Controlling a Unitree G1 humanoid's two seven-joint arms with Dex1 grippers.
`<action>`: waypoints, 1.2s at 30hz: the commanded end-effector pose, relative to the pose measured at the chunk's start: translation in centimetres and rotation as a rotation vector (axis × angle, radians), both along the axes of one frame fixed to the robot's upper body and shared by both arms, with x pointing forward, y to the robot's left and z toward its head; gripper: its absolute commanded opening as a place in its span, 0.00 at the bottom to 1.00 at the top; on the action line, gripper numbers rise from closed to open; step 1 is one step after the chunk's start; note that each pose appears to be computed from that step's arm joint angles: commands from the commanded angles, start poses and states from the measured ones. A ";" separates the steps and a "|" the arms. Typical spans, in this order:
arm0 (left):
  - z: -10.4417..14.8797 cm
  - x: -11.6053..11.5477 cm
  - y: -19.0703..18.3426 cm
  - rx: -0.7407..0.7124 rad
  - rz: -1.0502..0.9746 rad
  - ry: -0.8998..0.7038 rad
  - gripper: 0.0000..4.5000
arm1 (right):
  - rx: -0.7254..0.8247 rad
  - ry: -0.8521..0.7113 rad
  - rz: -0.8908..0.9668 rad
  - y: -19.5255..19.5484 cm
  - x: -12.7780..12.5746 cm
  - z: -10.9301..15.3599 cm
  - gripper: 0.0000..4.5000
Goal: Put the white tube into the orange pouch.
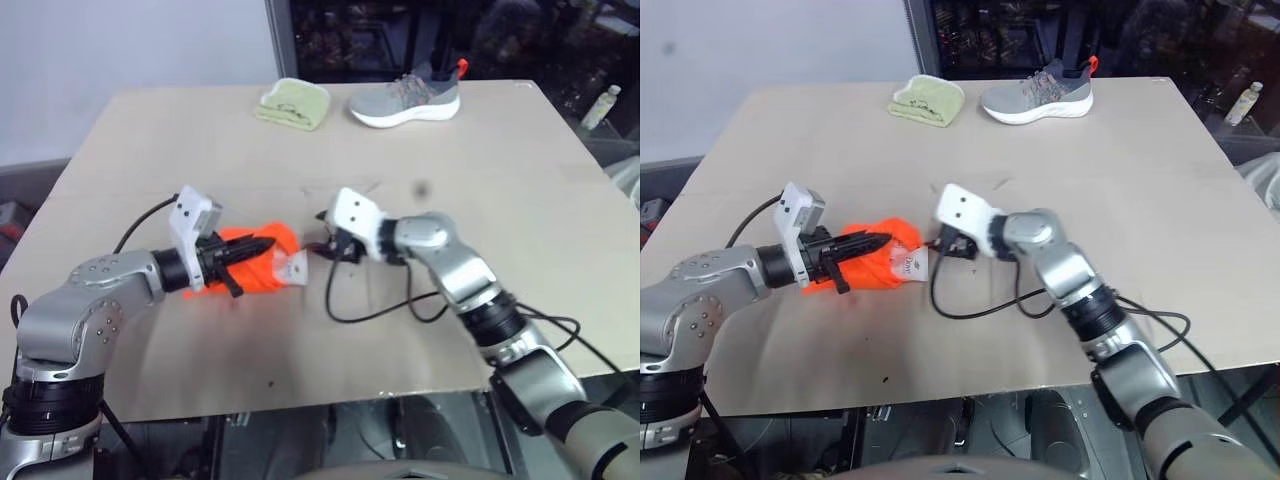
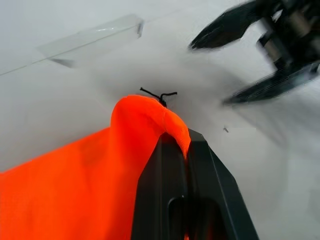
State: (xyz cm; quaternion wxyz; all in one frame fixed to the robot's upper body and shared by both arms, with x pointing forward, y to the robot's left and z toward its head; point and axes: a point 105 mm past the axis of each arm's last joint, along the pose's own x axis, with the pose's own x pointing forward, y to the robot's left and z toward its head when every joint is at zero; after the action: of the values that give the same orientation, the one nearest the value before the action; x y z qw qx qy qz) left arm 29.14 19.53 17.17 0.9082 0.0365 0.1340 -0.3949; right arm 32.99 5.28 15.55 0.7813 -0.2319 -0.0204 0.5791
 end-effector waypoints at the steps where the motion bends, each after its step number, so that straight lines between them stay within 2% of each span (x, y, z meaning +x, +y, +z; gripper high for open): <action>1: 2.0 -0.2 -0.1 0.011 -0.025 -0.087 0.00 | 0.049 -0.051 0.013 1.8 0.1 1.3 0.64; 6: 2.2 -0.7 -0.9 0.013 -0.061 -0.104 0.00 | 0.076 -0.014 -0.008 3.6 1.0 0.8 0.64; 9: 2.3 -1.0 -1.2 0.010 -0.070 -0.109 0.00 | 0.091 0.004 -0.034 3.7 1.8 0.4 0.45; 13: 3.4 -1.3 -1.4 -0.049 -0.095 -0.124 0.00 | 0.148 0.110 -0.032 2.6 2.1 0.8 0.04; 14: 3.9 -1.3 -1.6 -0.067 -0.116 -0.132 0.00 | 0.163 0.119 -0.047 2.2 2.4 1.0 0.01; 17: 5.6 -1.4 -2.4 -0.101 -0.164 -0.153 0.00 | 0.224 0.173 -0.085 0.6 3.3 2.3 0.01; 22: 9.9 -0.2 -2.0 -0.262 -0.172 -0.140 0.00 | 0.348 0.277 -0.055 -3.3 2.7 8.6 0.01; 25: 11.0 0.4 -2.0 -0.334 -0.191 -0.098 0.00 | 0.395 0.333 -0.046 -5.2 2.3 12.5 0.01; 29: 9.8 3.3 -1.7 -0.255 -0.077 -0.092 0.00 | 0.404 0.398 -0.083 -7.0 2.5 15.3 0.01; 32: 8.1 6.5 -2.0 -0.044 0.016 -0.152 0.00 | 0.338 0.377 -0.182 -8.9 3.9 15.8 0.01; 36: 9.6 10.1 -1.6 -0.026 0.173 -0.238 0.00 | 0.273 0.334 -0.281 -10.8 5.6 15.6 0.01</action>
State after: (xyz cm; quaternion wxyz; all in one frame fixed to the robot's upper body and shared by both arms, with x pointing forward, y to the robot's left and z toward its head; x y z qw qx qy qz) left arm 38.02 14.38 26.27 0.9183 0.0405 0.0294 -0.3928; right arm 38.08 -3.05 27.58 0.8463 -0.0085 0.1235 0.5181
